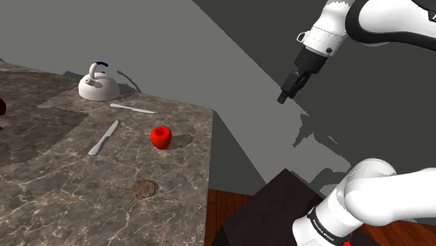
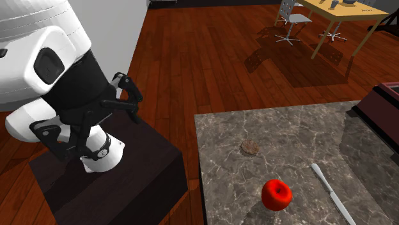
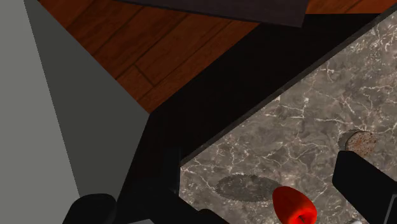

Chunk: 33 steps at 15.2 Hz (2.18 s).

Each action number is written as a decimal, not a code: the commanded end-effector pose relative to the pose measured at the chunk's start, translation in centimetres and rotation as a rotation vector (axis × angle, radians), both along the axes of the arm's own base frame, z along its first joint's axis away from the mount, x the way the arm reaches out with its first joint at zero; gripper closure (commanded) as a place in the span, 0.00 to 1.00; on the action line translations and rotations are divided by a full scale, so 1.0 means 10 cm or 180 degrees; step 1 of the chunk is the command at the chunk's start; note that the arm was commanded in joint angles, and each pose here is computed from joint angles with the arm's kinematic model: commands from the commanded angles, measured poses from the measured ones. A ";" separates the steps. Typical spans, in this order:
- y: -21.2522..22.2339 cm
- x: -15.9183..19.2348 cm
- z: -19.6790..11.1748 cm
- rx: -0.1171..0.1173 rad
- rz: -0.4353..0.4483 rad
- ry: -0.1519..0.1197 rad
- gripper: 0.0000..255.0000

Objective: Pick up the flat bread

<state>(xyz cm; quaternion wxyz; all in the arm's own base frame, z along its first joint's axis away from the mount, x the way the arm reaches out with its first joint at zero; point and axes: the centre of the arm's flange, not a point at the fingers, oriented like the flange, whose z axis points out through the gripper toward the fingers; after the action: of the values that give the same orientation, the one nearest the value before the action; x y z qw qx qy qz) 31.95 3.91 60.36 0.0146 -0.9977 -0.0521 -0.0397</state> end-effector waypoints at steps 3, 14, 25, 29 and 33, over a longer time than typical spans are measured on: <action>0.18 0.12 -0.16 -0.0009 0.0069 0.0009 0.00; 1.20 0.69 -1.04 -0.0059 0.0449 0.0056 0.00; 2.27 1.13 -1.95 -0.0108 0.0828 0.0104 0.00; 2.67 1.25 -2.29 -0.0126 0.0966 0.0121 0.00; 3.07 1.36 -2.63 -0.0144 0.1104 0.0139 0.00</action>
<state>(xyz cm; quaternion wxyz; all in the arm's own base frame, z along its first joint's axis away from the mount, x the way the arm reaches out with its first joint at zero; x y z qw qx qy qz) 45.22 33.42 34.80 0.0002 -0.9757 -0.2188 -0.0144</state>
